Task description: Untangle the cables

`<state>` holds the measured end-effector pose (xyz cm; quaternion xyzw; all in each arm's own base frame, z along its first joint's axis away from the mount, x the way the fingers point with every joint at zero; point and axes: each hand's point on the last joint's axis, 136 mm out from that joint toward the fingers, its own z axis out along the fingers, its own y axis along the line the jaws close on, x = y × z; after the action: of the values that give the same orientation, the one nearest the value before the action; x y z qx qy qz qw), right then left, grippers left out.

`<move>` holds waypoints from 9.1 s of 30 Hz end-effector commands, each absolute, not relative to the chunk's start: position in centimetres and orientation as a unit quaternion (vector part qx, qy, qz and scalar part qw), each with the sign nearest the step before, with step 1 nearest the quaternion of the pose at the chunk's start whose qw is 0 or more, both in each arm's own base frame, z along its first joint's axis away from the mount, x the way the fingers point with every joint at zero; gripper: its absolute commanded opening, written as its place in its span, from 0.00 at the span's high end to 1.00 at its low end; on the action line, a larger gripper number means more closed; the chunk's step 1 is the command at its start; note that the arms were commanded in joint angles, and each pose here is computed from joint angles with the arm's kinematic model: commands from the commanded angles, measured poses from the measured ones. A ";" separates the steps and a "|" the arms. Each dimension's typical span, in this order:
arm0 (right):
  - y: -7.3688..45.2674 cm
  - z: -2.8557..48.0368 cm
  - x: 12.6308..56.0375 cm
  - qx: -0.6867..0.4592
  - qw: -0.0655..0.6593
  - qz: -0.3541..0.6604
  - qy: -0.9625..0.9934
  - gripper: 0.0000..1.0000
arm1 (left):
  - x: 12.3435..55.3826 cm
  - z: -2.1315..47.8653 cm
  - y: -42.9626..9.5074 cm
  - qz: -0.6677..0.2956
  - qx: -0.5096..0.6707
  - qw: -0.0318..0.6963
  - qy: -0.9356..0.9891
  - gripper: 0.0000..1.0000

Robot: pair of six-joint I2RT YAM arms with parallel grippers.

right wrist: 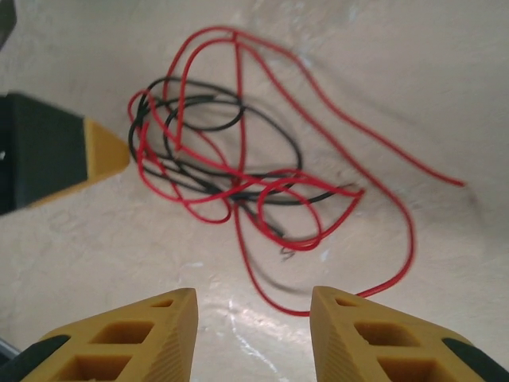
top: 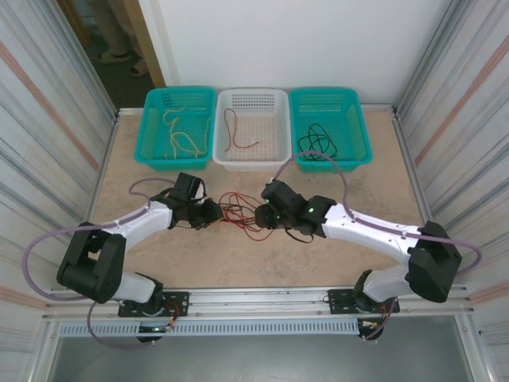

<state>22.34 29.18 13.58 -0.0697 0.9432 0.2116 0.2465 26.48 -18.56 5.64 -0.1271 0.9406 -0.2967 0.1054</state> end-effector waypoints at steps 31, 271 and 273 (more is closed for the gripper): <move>34.4 17.2 23.8 -0.070 0.261 0.272 0.923 0.52 | 26.9 16.6 -21.8 -0.353 0.015 0.221 0.909 1.00; 27.7 21.7 25.3 -0.010 0.332 0.261 0.906 0.43 | 26.6 17.9 -24.5 -0.396 0.068 0.225 0.887 1.00; 27.9 21.9 25.4 -0.018 0.334 0.259 0.906 0.40 | 25.7 20.4 -24.6 -0.416 0.089 0.243 0.872 1.00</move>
<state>25.03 27.42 19.98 -0.0066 0.9141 0.2521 0.3175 27.64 -24.80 19.12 0.0558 0.8788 -0.4074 0.2421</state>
